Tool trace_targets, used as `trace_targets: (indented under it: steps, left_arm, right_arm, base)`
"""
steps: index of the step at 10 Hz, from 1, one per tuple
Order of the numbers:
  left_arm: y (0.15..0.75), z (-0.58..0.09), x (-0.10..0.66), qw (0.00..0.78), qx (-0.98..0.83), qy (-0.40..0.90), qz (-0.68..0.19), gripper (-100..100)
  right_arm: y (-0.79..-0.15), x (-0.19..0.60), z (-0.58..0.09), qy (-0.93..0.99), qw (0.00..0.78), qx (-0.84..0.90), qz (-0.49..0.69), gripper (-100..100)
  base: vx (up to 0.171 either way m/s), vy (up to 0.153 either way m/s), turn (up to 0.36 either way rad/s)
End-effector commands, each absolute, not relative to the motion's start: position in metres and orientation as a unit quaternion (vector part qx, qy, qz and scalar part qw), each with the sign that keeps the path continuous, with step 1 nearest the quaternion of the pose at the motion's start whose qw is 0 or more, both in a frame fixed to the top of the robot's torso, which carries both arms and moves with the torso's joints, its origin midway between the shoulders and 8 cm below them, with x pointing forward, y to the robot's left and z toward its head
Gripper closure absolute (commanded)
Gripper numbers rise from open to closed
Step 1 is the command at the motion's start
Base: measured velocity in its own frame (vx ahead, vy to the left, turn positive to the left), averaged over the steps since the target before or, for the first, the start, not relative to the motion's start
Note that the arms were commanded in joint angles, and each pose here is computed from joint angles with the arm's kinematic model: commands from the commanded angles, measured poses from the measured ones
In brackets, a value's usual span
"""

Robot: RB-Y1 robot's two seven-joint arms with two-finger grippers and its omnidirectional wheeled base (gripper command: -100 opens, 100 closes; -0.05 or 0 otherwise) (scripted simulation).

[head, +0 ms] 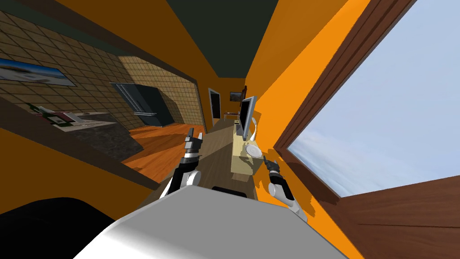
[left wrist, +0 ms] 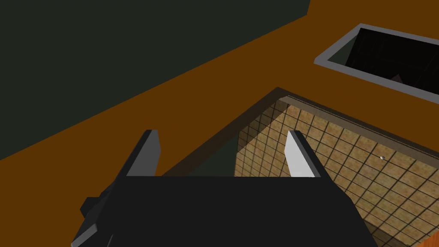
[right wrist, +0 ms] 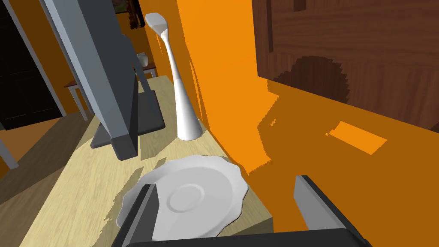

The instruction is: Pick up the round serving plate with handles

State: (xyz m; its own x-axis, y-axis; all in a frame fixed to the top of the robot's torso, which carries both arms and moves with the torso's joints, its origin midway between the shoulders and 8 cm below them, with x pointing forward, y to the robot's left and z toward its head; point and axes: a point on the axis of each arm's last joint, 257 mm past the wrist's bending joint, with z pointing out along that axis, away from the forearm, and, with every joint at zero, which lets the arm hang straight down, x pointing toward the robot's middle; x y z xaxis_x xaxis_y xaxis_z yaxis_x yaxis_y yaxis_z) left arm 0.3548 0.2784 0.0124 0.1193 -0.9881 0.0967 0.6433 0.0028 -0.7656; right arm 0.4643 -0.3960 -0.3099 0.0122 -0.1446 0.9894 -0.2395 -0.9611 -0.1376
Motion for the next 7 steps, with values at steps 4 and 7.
trace_targets:
  steps: [4,7]
  left_arm:
    - [0.278,0.012,0.355,0.663,-0.347,0.249,-0.615,0]
    - [0.278,0.012,0.355,0.663,-0.347,0.249,-0.615,0]
  right_arm:
    - [-0.403,0.461,-0.337,-0.217,-0.018,0.713,0.666,-100]
    - [-0.412,0.454,-0.371,-0.298,-0.056,0.713,0.633,-100]
  base:
    - [0.017,-0.005,0.071]
    - [0.034,-0.010,0.092]
